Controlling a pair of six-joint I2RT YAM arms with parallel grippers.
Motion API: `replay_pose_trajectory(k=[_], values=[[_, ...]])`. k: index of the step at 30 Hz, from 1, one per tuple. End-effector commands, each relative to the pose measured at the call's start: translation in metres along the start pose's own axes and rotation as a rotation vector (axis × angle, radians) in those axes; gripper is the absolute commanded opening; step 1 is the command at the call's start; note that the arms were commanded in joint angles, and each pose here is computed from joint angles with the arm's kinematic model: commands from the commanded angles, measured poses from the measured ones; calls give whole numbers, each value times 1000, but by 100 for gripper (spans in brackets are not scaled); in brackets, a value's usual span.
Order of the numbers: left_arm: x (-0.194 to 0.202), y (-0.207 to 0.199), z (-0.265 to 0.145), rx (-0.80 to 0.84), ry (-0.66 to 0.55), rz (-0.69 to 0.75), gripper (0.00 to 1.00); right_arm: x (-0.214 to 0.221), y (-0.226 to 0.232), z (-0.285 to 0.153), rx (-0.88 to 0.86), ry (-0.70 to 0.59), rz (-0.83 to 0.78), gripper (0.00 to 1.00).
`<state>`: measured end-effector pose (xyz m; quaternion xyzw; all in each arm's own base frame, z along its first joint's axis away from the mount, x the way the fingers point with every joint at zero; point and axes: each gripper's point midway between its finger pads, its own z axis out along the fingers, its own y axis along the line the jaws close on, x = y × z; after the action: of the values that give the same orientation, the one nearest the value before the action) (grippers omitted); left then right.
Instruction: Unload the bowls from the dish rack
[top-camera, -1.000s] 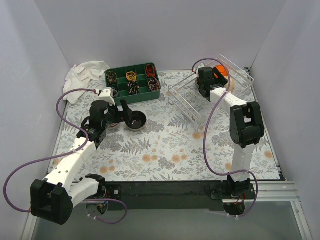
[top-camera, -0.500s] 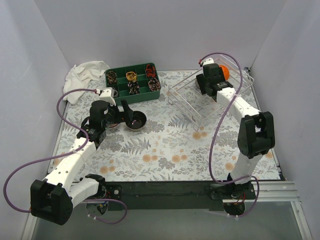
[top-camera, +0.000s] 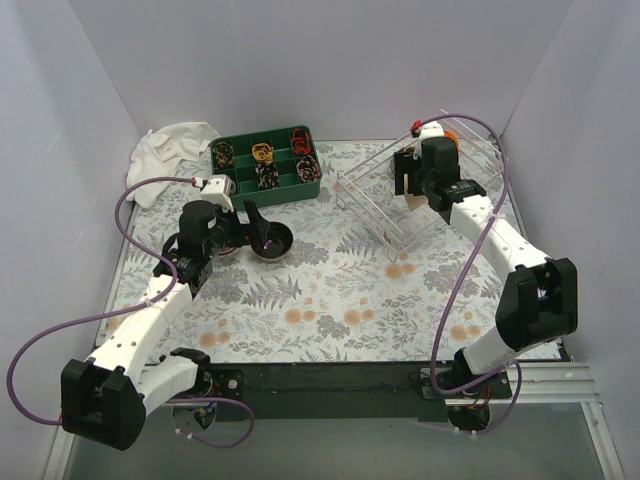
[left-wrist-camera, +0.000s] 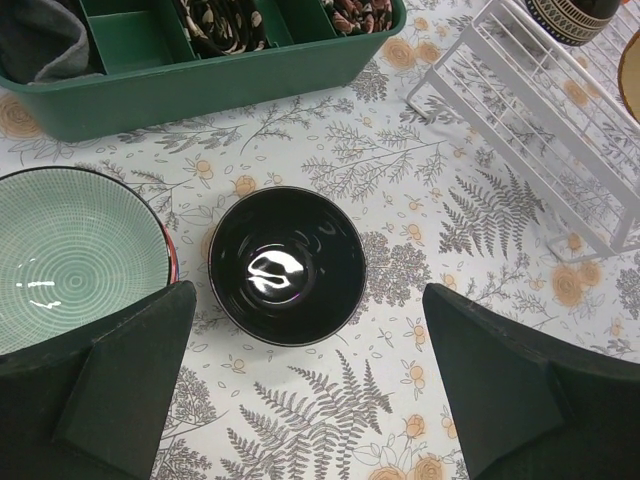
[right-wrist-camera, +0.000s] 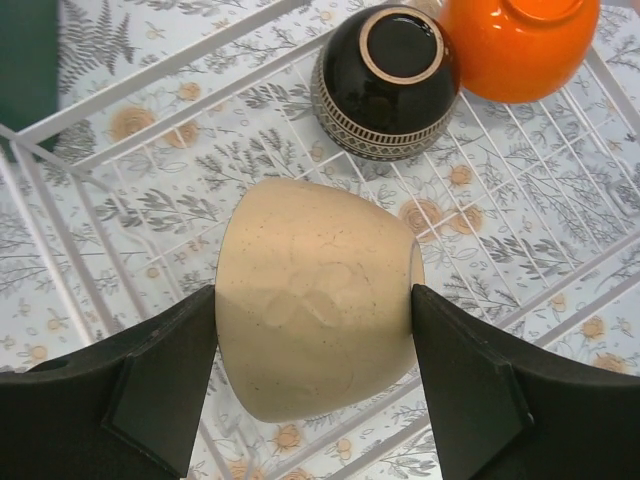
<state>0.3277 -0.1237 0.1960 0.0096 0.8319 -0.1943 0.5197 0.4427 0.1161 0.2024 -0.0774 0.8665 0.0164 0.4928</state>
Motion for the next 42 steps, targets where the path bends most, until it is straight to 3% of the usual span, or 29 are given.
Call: replay_pose_trajectory(k=[1, 10, 15, 31, 42], values=[[-5, -11, -4, 55, -18, 9, 98, -61, 19, -26, -116, -225, 96, 34], [-5, -36, -3, 180, 15, -43, 98, -69, 30, -45, -197, -300, 163, 34], [-3, -46, -1, 227, 40, -70, 98, -60, 33, -37, -203, -276, 176, 34], [4, -38, 0, 202, 42, -42, 98, -18, 15, 5, -214, -174, 301, 30], [5, -42, -1, 221, 53, -47, 98, -23, 3, 4, -260, -172, 415, 28]])
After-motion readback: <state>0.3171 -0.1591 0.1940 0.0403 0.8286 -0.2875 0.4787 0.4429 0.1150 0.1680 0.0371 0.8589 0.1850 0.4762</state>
